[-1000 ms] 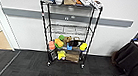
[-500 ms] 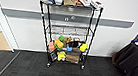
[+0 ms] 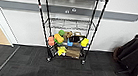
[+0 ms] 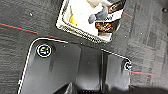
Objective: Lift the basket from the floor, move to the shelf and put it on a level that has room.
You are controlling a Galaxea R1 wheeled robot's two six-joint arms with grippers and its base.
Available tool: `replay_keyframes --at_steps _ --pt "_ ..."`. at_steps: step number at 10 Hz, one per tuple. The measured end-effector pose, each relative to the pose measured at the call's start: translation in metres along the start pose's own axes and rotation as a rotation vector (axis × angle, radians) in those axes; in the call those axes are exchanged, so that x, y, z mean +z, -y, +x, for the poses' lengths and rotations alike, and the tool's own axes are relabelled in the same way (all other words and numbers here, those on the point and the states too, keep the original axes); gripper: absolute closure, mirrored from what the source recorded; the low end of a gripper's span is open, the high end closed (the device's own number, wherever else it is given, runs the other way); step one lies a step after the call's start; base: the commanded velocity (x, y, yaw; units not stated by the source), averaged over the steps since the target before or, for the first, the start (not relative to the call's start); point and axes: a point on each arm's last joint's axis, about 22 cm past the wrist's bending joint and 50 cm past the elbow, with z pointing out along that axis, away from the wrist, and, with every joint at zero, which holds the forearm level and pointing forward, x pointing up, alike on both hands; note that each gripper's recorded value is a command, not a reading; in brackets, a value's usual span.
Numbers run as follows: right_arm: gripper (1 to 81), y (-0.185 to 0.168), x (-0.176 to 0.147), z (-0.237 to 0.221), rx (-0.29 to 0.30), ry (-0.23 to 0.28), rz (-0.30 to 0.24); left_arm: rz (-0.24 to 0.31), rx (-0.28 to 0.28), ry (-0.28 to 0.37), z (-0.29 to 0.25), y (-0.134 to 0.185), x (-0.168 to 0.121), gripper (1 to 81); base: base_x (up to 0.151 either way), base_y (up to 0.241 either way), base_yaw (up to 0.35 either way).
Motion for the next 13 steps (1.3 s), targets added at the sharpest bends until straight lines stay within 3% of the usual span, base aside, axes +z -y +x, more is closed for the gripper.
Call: replay_keyframes --at_steps 3,13 --pt "1.0 -0.010 0.014 0.009 0.011 0.021 -0.010 0.005 -0.019 0.016 0.012 0.005 0.014 1.0 0.000 0.000 0.000" --pt "1.0 -0.030 0.060 0.078 -0.036 -0.064 -0.021 -0.001 0.020 -0.087 0.095 0.003 0.053 1.0 0.000 0.000 0.000"
